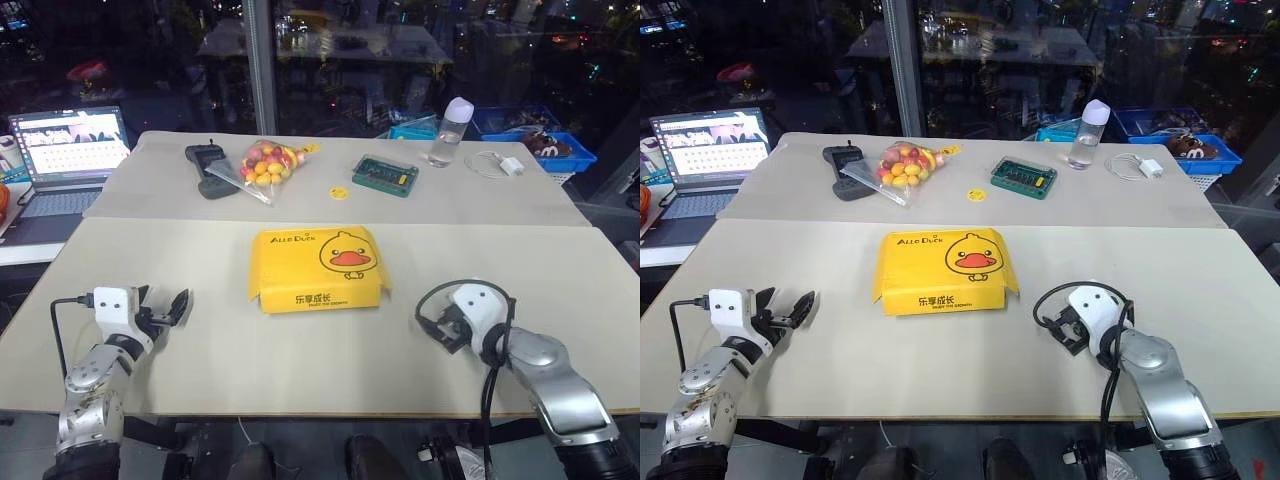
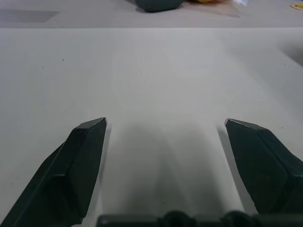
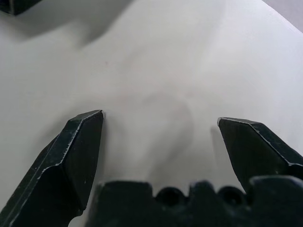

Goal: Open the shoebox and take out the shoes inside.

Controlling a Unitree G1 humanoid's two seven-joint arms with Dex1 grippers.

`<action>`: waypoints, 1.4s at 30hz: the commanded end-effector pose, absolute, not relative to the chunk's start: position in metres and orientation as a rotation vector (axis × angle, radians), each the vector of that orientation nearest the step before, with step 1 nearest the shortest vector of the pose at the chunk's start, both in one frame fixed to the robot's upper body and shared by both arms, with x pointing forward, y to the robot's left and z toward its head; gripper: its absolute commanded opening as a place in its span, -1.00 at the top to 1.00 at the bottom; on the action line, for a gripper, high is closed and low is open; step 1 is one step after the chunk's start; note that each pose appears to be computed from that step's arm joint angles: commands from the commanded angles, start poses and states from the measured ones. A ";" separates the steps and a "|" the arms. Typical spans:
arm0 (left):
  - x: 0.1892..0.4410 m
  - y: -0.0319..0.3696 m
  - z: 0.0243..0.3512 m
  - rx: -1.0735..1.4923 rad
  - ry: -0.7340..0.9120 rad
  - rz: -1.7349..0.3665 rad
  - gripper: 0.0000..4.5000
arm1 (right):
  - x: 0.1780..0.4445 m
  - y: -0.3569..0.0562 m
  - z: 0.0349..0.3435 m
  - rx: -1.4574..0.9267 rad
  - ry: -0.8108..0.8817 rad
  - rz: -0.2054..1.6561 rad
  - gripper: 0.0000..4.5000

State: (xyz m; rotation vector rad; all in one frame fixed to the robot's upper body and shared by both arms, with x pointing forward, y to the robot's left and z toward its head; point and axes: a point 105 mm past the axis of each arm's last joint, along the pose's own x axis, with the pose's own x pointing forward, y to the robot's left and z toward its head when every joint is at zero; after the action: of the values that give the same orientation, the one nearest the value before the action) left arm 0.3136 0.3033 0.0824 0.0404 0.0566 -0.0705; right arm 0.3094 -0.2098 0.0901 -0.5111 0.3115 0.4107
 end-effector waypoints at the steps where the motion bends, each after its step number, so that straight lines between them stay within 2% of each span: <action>1: 0.319 0.291 0.076 0.031 0.079 -0.125 -0.92 | 0.312 -0.237 0.090 -0.482 0.330 0.295 -1.00; 4: 0.326 0.257 0.086 0.121 0.084 -0.401 -0.92 | 0.321 -0.249 0.103 -0.406 0.299 0.263 -1.00; 6: 0.325 0.248 0.088 0.150 0.093 -0.480 -0.92 | 0.322 -0.242 0.107 -0.393 0.288 0.310 -1.00; 9: 0.315 0.237 0.106 0.196 0.112 -0.674 -0.92 | 0.312 -0.205 0.125 -0.322 0.261 0.607 -1.00; 11: 0.307 0.234 0.112 0.225 0.135 -0.753 -0.92 | 0.305 -0.197 0.132 -0.293 0.257 0.711 -1.00; 15: 0.299 0.233 0.121 0.248 0.156 -0.824 -0.92 | 0.303 -0.200 0.136 -0.307 0.272 0.751 -1.00; 22: 0.301 0.234 0.128 0.249 0.149 -0.819 -0.92 | 0.311 -0.204 0.133 -0.328 0.272 0.721 -1.00; 24: 0.302 0.234 0.128 0.247 0.145 -0.813 -1.00 | 0.312 -0.204 0.132 -0.340 0.274 0.716 -0.76; 26: 0.303 0.234 0.128 0.242 0.138 -0.805 -0.76 | 0.314 -0.204 0.131 -0.345 0.266 0.709 -0.57; 27: 0.303 0.234 0.129 0.242 0.134 -0.803 -0.69 | 0.315 -0.204 0.131 -0.346 0.262 0.704 -0.38; 28: 0.304 0.233 0.130 0.240 0.129 -0.802 -0.46 | 0.316 -0.203 0.132 -0.347 0.258 0.701 -0.20; 30: 0.304 0.232 0.131 0.238 0.123 -0.804 -0.17 | 0.318 -0.202 0.133 -0.349 0.250 0.700 0.05; 31: 0.305 0.231 0.131 0.240 0.122 -0.805 0.04 | 0.318 -0.201 0.133 -0.349 0.248 0.704 0.27; 32: 0.305 0.230 0.130 0.245 0.122 -0.809 0.22 | 0.317 -0.198 0.132 -0.358 0.255 0.723 0.41; 33: 0.305 0.229 0.130 0.248 0.123 -0.811 0.33 | 0.316 -0.195 0.131 -0.365 0.261 0.737 0.51; 34: 0.306 0.227 0.129 0.251 0.124 -0.815 0.56 | 0.315 -0.193 0.130 -0.374 0.269 0.752 0.70; 35: 0.306 0.223 0.129 0.253 0.123 -0.827 0.71 | 0.312 -0.184 0.126 -0.405 0.286 0.799 0.84; 36: 0.306 0.220 0.129 0.253 0.122 -0.836 0.80 | 0.309 -0.179 0.123 -0.426 0.296 0.832 0.88; 37: 0.307 0.216 0.129 0.256 0.119 -0.848 0.98 | 0.306 -0.172 0.120 -0.448 0.307 0.865 0.88; 42: 0.303 0.202 0.133 0.259 0.110 -0.900 0.98 | 0.300 -0.148 0.116 -0.497 0.310 0.957 0.88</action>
State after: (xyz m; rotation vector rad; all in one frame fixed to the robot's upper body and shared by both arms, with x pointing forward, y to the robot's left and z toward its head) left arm 0.3050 0.2067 0.1220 0.2429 0.1463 -0.8774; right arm 0.2999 -0.1553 0.1016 -0.4510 0.3734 0.9332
